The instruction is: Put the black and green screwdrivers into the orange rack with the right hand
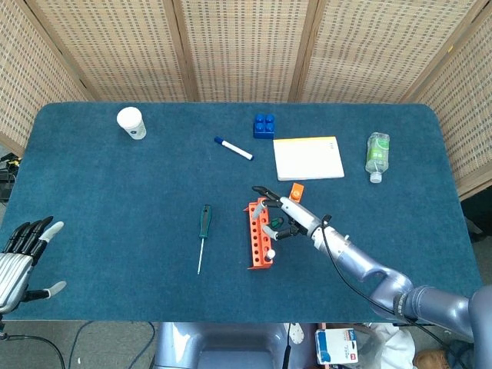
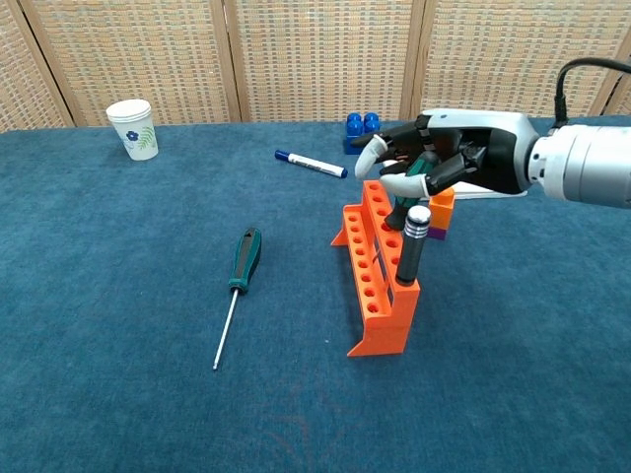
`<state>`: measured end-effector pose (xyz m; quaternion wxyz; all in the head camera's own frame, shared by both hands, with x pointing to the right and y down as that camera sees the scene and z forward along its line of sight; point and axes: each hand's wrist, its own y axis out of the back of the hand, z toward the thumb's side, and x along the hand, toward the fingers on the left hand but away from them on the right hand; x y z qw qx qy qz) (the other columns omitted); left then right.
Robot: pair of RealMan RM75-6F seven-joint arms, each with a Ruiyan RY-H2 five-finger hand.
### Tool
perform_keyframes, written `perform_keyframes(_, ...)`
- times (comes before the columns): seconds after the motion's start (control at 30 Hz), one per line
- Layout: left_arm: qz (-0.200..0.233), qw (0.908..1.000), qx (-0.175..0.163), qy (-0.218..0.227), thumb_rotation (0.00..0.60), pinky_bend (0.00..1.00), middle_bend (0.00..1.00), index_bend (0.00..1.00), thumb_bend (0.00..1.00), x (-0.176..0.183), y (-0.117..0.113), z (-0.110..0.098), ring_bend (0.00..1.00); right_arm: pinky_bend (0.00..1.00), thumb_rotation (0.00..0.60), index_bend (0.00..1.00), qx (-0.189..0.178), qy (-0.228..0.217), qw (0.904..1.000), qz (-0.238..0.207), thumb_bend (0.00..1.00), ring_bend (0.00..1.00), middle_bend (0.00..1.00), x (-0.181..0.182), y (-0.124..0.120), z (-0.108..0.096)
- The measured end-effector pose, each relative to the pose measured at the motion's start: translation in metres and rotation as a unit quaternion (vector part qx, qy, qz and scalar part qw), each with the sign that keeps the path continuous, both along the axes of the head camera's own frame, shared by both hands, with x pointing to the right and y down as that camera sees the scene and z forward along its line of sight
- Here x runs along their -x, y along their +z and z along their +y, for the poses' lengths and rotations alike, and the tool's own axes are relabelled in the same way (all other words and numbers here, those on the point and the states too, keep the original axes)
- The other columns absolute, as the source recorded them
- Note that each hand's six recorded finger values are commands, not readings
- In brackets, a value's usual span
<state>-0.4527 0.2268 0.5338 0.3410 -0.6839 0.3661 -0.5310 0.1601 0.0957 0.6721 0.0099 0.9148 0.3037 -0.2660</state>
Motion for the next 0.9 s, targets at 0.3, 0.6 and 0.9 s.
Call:
perform_keyframes(0.3, 0.006, 1.0000, -0.003, 0.001, 0.600, 0.00, 0.00, 0.00, 0.00, 0.000, -0.003, 0.001, 0.00, 0.00, 0.600, 0.36, -0.014, -0.012, 0.9998, 0.000, 0.46, 0.00, 0.00, 0.017, -0.020, -0.008)
perform_keyframes(0.6, 0.016, 0.9999, -0.006, -0.001, 0.600, 0.00, 0.00, 0.00, 0.00, 0.003, -0.007, 0.001, 0.00, 0.00, 0.600, 0.25, -0.081, -0.012, 0.9967, 0.005, 0.46, 0.00, 0.00, 0.023, -0.066, -0.032)
perform_keyframes(0.9, 0.021, 0.9997, -0.012, 0.004, 0.600, 0.00, 0.00, 0.00, 0.00, 0.003, -0.012, 0.003, 0.00, 0.00, 0.600, 0.00, -0.198, -0.058, 0.9721, 0.113, 0.02, 0.00, 0.00, -0.018, -0.097, -0.042)
